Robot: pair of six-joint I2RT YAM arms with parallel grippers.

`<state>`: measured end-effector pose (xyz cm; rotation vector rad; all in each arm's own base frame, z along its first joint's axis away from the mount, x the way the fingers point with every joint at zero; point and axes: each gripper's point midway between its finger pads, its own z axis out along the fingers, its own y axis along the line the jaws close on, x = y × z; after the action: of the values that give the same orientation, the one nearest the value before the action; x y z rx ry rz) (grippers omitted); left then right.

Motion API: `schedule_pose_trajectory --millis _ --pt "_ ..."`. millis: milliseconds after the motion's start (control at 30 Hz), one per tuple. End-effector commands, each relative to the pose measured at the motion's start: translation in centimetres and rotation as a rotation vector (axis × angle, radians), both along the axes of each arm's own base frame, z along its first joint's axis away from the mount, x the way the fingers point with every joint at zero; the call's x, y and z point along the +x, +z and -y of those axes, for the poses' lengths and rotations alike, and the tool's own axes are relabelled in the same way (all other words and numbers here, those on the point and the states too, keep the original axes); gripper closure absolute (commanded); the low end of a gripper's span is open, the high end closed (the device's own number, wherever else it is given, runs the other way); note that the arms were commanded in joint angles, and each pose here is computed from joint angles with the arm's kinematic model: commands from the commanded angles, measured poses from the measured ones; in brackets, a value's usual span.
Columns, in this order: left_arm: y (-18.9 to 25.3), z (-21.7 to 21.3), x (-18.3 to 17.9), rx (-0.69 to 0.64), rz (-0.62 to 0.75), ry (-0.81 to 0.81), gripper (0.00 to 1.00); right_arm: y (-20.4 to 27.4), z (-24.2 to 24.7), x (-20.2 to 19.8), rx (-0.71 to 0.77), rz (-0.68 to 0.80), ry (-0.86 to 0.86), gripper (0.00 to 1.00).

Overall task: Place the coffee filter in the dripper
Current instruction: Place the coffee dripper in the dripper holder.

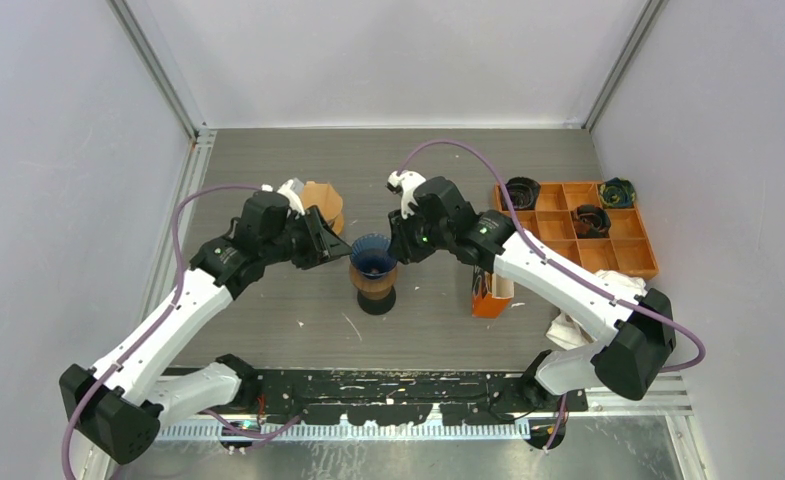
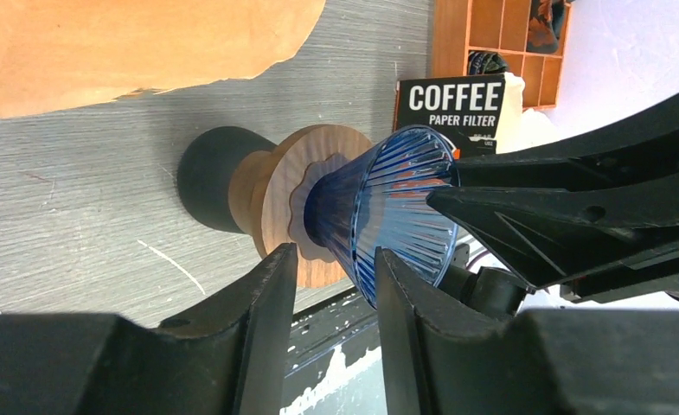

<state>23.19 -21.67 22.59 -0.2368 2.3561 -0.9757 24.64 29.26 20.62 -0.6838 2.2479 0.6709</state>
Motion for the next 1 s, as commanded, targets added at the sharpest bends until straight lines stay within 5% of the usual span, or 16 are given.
schedule_pose_trajectory --millis 0,967 --pt "0.8 0.8 0.9 -0.025 0.047 0.001 0.61 2.3 -0.7 0.2 0.073 0.047 0.012 0.72" --pt "-3.4 1.0 0.6 0.108 -0.043 -0.033 0.89 -0.9 -1.2 0.2 -0.002 -0.052 0.028 0.87"
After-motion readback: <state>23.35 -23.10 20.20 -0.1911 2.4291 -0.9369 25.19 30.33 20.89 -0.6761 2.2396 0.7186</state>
